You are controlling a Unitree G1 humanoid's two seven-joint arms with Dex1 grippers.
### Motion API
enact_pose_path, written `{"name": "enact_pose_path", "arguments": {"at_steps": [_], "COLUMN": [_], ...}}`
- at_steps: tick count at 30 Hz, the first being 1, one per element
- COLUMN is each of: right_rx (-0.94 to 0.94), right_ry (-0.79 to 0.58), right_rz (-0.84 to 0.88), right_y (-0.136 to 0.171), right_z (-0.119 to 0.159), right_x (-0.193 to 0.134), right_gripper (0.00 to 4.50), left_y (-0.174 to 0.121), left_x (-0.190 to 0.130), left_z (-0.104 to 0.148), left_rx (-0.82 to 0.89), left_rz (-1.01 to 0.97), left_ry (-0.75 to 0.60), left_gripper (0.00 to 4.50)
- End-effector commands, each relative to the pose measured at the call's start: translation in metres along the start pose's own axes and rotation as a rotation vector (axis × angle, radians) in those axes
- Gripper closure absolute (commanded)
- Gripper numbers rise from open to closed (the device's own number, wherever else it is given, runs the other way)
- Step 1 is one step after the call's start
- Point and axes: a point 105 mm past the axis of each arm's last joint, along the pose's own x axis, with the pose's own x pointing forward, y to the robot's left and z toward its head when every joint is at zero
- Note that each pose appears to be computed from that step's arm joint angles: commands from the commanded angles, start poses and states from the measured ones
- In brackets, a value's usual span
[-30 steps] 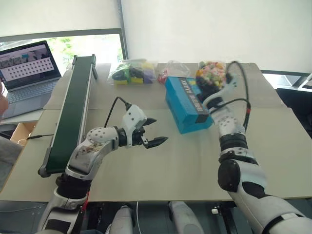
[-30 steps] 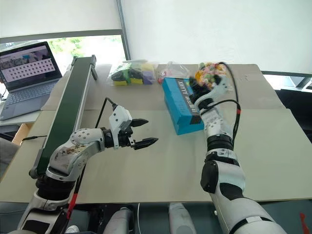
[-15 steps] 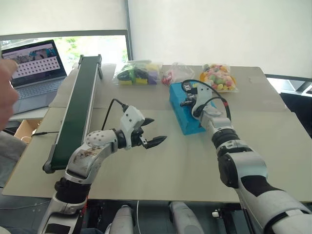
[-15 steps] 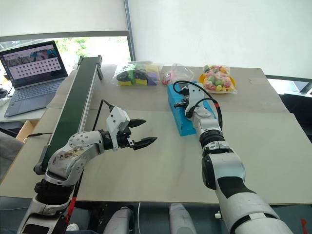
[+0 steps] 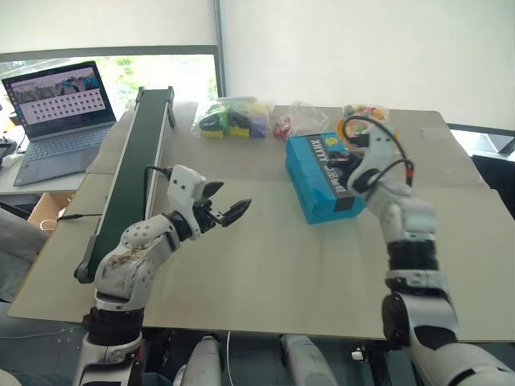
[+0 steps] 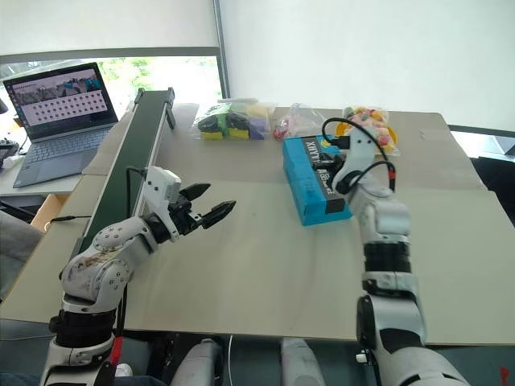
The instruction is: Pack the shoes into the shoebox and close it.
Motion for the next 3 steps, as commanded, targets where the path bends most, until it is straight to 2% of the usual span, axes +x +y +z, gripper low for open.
{"name": "enact_pose_path", "arguments": {"at_steps": [1,3], "right_rx": [-0.031,-0.044], "right_ry": [-0.009,0.023], "right_rz": [0.072,0.057], "right_y": [0.0147,0.0101], "right_z": [0.0069,-0.0018], "right_x": [-0.0169,-0.0220], "right_gripper": [4.47,4.47], "left_y": [-0.0098,-0.0160], "left_x": [-0.0031,-0.0018], "left_z": [0.0072,0.0024], "left_rx": [0.005,0.015], "left_rz": [-0.021,-0.048], "left_ry": [-0.033,-0.012], "left_gripper": [0.00,0.00]}}
